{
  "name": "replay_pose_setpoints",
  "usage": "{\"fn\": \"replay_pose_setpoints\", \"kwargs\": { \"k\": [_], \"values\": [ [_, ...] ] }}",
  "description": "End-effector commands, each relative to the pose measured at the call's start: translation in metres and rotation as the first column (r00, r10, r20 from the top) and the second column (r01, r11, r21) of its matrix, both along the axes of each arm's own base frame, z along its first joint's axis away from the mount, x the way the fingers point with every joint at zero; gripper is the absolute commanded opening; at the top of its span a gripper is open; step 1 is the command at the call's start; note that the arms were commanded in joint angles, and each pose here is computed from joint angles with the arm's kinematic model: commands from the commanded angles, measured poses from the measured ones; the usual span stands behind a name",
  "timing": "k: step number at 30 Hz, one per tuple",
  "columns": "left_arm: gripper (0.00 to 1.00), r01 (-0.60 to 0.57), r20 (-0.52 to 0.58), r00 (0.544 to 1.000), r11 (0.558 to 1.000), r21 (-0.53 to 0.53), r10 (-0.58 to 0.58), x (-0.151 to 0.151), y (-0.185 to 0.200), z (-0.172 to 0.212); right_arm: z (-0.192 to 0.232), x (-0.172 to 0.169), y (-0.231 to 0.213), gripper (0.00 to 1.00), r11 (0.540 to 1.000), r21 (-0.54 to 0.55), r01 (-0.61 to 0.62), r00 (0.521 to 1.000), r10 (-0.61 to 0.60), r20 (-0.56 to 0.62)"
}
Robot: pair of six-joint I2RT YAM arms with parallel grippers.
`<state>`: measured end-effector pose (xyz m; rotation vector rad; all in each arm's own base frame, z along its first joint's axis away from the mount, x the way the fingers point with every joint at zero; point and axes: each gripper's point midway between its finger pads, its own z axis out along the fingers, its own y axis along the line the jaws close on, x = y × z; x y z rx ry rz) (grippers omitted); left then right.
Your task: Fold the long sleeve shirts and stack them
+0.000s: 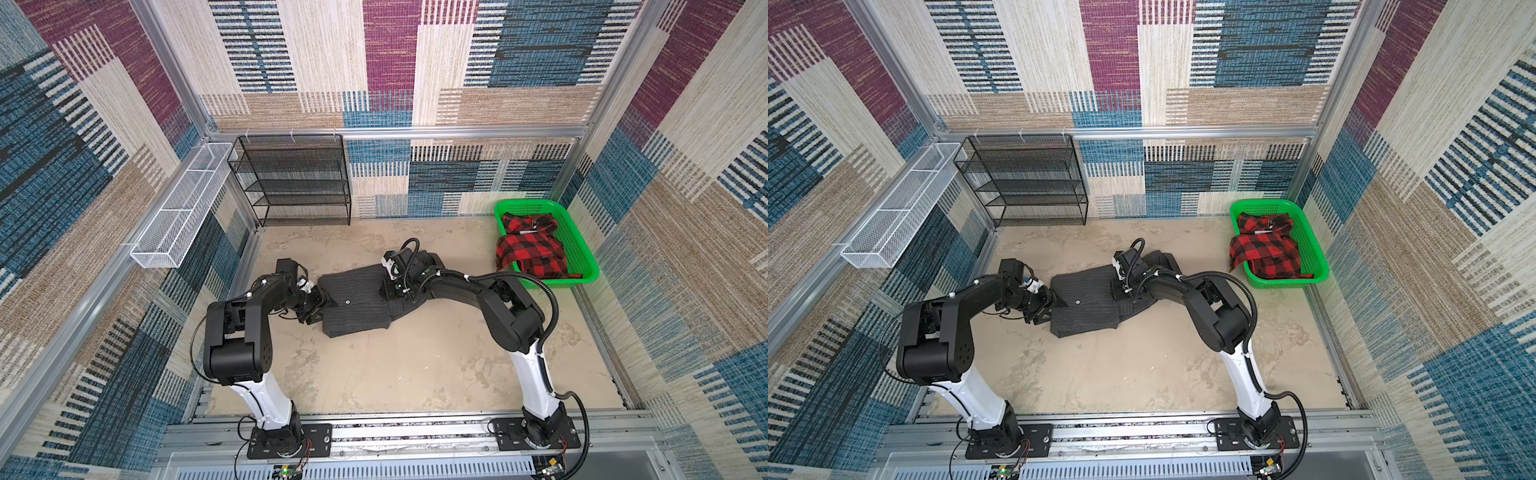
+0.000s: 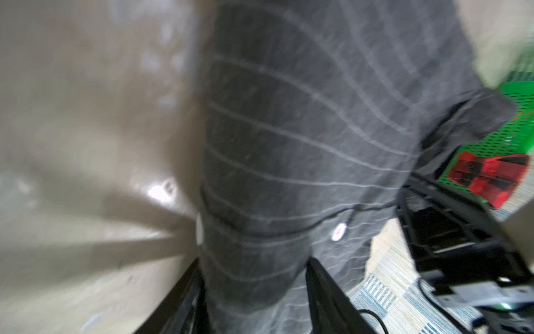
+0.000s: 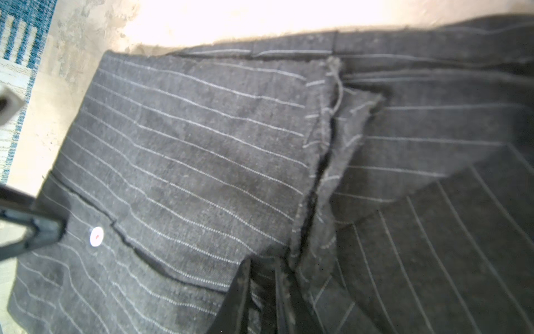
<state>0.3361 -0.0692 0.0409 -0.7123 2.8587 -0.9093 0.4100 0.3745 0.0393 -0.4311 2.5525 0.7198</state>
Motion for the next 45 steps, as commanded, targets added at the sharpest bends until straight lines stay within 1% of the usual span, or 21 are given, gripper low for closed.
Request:
{"fn": "replay_pose_setpoints", "kwargs": {
  "k": [1,4,6,11,13,15,18,21,22,23,27,33,34,35,40,45],
  "values": [
    [0.61,0.006,-0.013,1.0,0.999,0.035,-0.006,-0.011,0.004,-0.004,-0.01,-0.009,-0.008,0.2,0.999,-0.049,-0.001,0.999,-0.001,-0.05],
    [0.65,-0.011,-0.044,0.999,0.999,0.041,0.013,-0.021,0.005,-0.012,-0.009,-0.008,-0.007,0.2,0.999,-0.043,-0.002,0.999,0.0,-0.05],
    [0.71,-0.03,-0.056,0.998,0.999,0.034,0.032,-0.026,0.004,-0.017,-0.007,-0.007,-0.006,0.2,0.999,-0.041,0.0,0.999,-0.002,-0.048],
    [0.71,-0.059,-0.055,0.997,0.998,0.034,0.061,-0.041,0.004,-0.019,-0.007,-0.007,-0.005,0.19,0.999,-0.042,-0.002,0.999,0.0,-0.049],
    [0.64,-0.064,-0.049,0.997,0.998,0.03,0.065,-0.044,0.003,-0.016,-0.007,-0.006,-0.005,0.19,0.999,-0.042,-0.002,0.999,0.0,-0.05],
    [0.47,-0.067,-0.049,0.996,0.997,0.031,0.068,-0.048,0.003,-0.016,-0.007,-0.005,-0.004,0.19,0.999,-0.042,-0.001,0.999,-0.001,-0.05],
    [0.3,-0.068,-0.05,0.996,0.997,0.036,0.069,-0.052,0.003,-0.017,-0.006,-0.004,-0.003,0.19,0.999,-0.037,0.0,0.999,-0.002,-0.049],
    [0.08,-0.071,-0.052,0.996,0.997,0.04,0.073,-0.054,0.004,-0.018,-0.004,-0.003,-0.002,0.19,0.999,-0.033,-0.001,0.999,0.0,-0.048],
    [0.02,-0.073,-0.049,0.996,0.996,0.043,0.075,-0.053,0.004,-0.017,-0.005,-0.004,-0.002,0.18,0.999,-0.035,-0.001,0.999,-0.001,-0.049],
    [0.0,-0.076,-0.048,0.996,0.996,0.047,0.078,-0.053,0.005,-0.016,-0.005,-0.005,-0.002,0.19,0.999,-0.036,-0.003,0.999,0.001,-0.05],
    [0.0,-0.091,-0.019,0.996,0.994,0.067,0.092,-0.051,0.009,-0.006,-0.005,-0.008,0.0,0.18,0.999,-0.041,-0.016,0.999,0.014,-0.053],
    [0.0,-0.098,0.066,0.994,0.99,0.104,0.091,-0.046,0.018,0.035,-0.003,-0.019,0.011,0.19,0.998,-0.053,-0.039,0.998,0.037,-0.049],
    [0.0,-0.093,0.083,0.993,0.99,0.106,0.085,-0.046,0.019,0.044,-0.005,-0.021,0.014,0.18,0.998,-0.055,-0.042,0.998,0.04,-0.049],
    [0.0,-0.082,0.097,0.993,0.992,0.101,0.072,-0.046,0.019,0.052,0.004,-0.017,0.022,0.19,0.998,-0.038,-0.047,0.998,0.046,-0.031],
    [0.0,-0.009,0.156,0.988,0.996,0.091,-0.006,-0.047,0.015,0.096,0.006,-0.02,0.045,0.18,0.997,-0.01,-0.071,0.997,0.071,-0.028],
    [0.0,0.019,0.237,0.971,0.996,0.083,-0.039,-0.044,0.011,0.138,0.012,-0.025,0.078,0.18,0.994,0.032,-0.101,0.995,0.101,-0.023]
  ]
}}
